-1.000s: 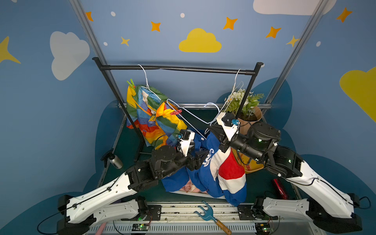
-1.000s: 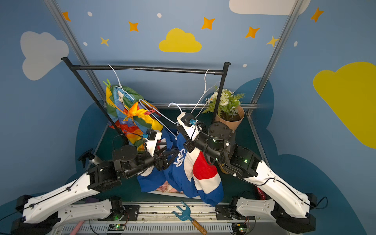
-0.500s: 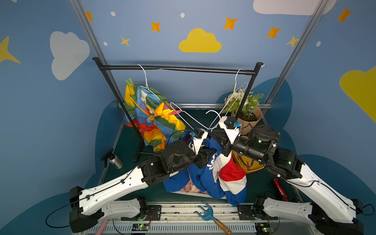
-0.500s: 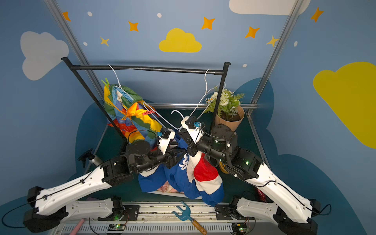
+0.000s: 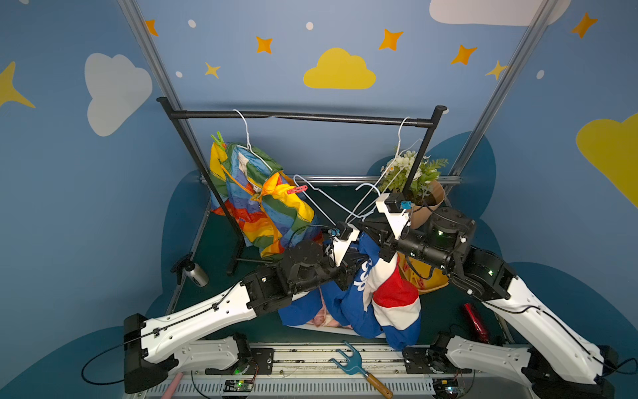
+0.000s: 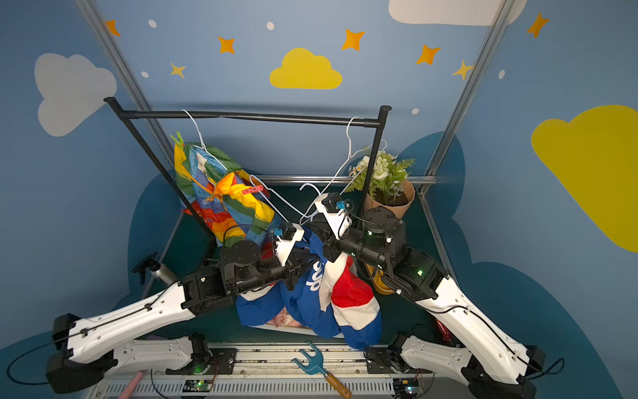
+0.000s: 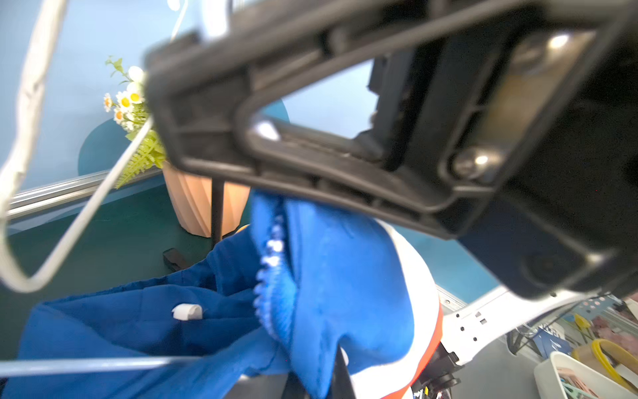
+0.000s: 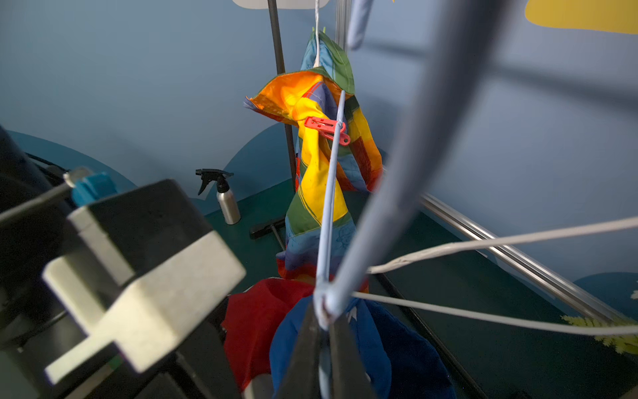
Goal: Remove the clothespins securing jackets to the hanger
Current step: Remove the jacket from the hanger, then place the hanger on the clothesline.
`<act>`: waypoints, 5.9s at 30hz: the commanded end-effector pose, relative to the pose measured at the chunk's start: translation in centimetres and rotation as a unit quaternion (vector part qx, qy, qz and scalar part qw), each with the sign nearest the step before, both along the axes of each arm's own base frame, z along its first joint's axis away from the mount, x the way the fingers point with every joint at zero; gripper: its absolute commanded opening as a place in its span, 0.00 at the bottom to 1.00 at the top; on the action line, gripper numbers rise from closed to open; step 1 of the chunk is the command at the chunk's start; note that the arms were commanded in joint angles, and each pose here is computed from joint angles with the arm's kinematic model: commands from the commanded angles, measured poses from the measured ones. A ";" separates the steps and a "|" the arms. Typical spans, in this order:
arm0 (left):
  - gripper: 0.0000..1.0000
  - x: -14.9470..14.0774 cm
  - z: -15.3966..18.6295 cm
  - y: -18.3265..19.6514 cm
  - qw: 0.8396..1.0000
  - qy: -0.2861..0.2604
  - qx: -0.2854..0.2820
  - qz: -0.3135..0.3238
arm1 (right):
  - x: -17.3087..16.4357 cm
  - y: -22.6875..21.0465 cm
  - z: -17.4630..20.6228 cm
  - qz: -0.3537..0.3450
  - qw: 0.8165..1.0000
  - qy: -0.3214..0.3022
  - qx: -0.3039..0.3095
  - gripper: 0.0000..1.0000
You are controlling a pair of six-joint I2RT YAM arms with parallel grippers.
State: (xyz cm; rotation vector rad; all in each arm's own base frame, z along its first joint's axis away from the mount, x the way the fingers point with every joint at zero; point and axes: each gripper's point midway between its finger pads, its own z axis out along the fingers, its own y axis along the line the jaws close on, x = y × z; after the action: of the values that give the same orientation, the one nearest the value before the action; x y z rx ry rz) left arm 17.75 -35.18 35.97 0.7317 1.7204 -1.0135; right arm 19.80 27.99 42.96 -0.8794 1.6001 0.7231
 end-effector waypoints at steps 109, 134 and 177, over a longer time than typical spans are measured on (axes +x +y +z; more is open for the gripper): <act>0.04 -1.7 -6.0 6.0 0.990 -0.045 0.098 0.092 | -7.3 -3.6 0.7 -0.078 0.991 0.102 0.042 0.00; 0.04 -1.2 -6.4 4.2 0.990 -0.045 0.100 0.084 | 2.2 -1.4 8.4 -0.082 0.993 0.072 0.039 0.00; 0.04 -0.5 -5.8 5.8 0.990 -0.044 0.080 0.109 | 13.9 -5.1 7.5 -0.138 0.971 0.176 0.087 0.05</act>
State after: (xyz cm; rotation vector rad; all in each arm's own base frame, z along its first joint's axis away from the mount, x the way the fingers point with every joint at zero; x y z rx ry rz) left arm 17.08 -29.64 29.22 0.6912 1.7996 -0.6711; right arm 34.24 23.18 50.76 -0.4119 1.8809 0.8388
